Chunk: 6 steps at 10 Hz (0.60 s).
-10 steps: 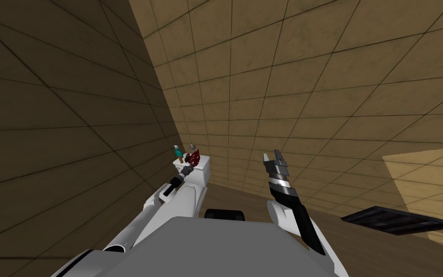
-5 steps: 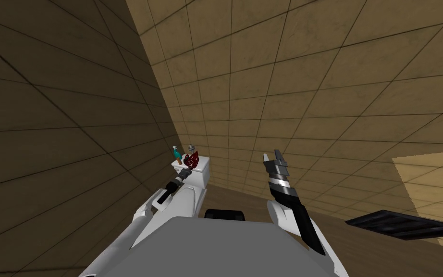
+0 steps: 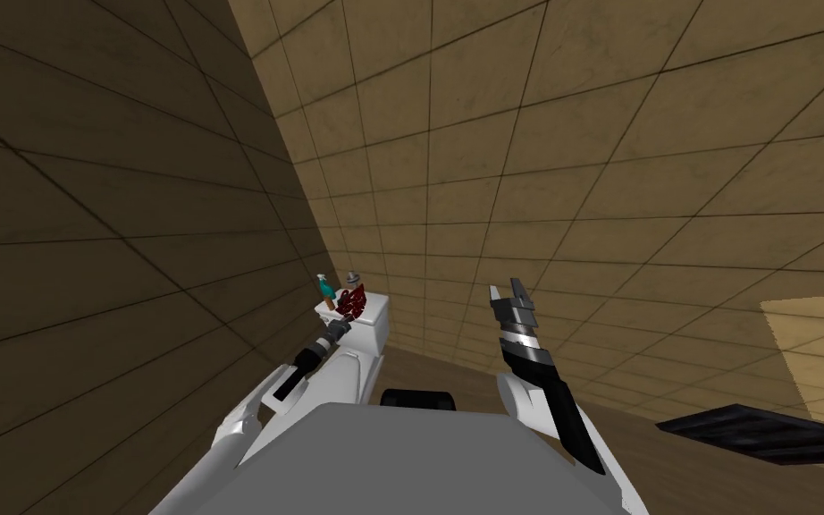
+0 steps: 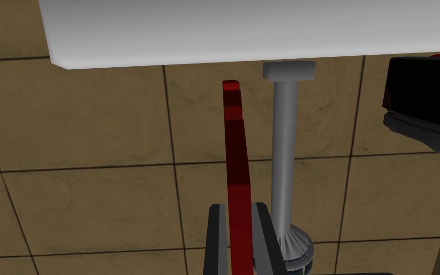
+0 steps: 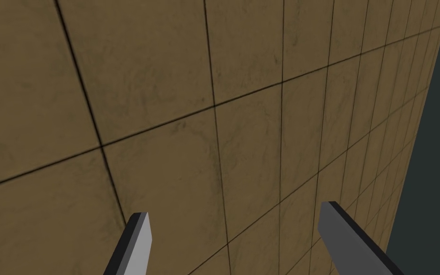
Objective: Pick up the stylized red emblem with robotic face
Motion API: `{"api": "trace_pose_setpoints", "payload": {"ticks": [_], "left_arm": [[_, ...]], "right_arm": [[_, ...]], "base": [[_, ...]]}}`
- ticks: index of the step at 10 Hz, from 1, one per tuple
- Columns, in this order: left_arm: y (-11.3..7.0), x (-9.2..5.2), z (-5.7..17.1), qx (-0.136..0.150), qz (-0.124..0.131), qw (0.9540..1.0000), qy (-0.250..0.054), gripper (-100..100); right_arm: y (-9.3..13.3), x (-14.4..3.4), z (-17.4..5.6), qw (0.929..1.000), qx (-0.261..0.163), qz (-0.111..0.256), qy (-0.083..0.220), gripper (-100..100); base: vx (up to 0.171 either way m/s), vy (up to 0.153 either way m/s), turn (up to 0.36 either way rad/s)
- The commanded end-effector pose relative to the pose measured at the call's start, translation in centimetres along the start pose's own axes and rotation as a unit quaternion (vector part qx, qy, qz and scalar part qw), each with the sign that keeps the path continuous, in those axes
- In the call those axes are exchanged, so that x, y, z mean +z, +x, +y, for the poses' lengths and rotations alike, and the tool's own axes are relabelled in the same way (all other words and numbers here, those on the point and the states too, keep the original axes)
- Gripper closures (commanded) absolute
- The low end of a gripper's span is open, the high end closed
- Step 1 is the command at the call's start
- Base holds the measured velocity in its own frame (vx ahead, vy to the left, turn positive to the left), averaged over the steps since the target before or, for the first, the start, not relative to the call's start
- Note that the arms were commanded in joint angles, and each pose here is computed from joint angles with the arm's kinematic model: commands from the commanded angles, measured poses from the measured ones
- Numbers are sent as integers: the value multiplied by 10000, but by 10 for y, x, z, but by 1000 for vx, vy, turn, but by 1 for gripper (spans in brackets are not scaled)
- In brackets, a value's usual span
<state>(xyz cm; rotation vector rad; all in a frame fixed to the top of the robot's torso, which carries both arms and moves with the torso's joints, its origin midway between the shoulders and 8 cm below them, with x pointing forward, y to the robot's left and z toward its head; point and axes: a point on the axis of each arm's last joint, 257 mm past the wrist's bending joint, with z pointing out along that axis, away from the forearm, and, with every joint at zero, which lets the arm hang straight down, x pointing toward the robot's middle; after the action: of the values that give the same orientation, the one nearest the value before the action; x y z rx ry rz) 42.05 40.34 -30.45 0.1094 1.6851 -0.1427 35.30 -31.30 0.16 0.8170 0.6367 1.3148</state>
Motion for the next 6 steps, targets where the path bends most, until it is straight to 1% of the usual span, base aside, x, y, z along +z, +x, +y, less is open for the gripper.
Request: {"api": "trace_pose_setpoints", "payload": {"ticks": [1,2,3,4,5,6], "left_arm": [[1,-13,-4,7,41,10000,13,100],[-8,-10,-10,31,-59,9999,80,100],[-6,-24,-1,80,26,10000,-30,100],[-8,-33,-9,90,22,10000,22,100],[-15,-32,-14,109,-46,9999,78,100],[-11,-33,-10,89,-5,10000,37,100]], "right_arm": [[0,0,0,10000,0,0,0,0],[0,0,0,10000,0,0,0,0],[0,0,0,10000,0,0,-1,0],[0,0,0,10000,0,0,0,0],[0,0,0,10000,0,0,0,0],[0,0,0,10000,0,0,0,0]], "base": [[40,5,-2],[0,0,0],[61,-7,1],[85,-3,22],[42,-3,5],[12,-2,0]]}}
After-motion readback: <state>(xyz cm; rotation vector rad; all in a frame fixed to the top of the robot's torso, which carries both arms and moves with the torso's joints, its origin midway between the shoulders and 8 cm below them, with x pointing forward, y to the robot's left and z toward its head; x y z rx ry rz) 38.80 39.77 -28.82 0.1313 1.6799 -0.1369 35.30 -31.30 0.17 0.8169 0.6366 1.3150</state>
